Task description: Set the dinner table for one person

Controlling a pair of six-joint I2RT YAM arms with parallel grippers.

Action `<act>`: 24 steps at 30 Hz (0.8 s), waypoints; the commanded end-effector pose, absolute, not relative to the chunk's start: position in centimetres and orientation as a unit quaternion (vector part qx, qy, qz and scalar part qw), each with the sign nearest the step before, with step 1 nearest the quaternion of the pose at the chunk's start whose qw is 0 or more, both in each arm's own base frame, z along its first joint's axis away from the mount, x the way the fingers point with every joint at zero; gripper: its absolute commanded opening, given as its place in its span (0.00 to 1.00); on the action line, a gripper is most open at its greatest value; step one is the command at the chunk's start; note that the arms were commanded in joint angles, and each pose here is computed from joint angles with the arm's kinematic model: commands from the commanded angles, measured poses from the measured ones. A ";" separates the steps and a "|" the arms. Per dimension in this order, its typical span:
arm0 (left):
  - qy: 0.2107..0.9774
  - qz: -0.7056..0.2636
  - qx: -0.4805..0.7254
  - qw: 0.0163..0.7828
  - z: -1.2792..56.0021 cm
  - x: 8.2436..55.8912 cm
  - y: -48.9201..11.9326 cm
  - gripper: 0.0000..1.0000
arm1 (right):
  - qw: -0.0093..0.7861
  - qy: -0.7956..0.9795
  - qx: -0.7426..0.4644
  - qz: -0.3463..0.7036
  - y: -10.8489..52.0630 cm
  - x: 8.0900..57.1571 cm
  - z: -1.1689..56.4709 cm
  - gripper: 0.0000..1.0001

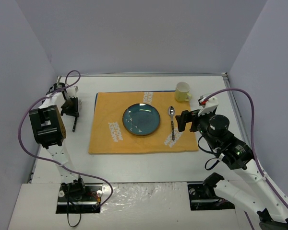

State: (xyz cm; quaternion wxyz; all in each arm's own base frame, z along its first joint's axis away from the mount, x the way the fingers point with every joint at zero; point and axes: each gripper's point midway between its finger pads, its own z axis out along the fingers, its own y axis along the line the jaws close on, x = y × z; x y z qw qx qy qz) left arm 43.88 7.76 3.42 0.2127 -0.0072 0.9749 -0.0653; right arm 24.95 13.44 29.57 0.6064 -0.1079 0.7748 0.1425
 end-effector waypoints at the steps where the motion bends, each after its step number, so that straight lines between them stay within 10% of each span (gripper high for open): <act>1: 0.949 -0.065 -0.081 0.299 12.5 43.6 5.4 0.00 | 0.634 0.750 -0.102 0.160 13.7 25.1 31.4 1.00; 14: 0.945 -0.100 -0.060 0.304 12.3 39.0 -11.7 0.00 | 0.636 0.748 -0.107 0.159 13.4 24.7 31.0 1.00; 24: 0.947 -0.087 -0.056 0.305 9.7 39.4 -13.7 0.00 | 0.637 0.747 -0.102 0.163 13.3 24.5 31.0 1.00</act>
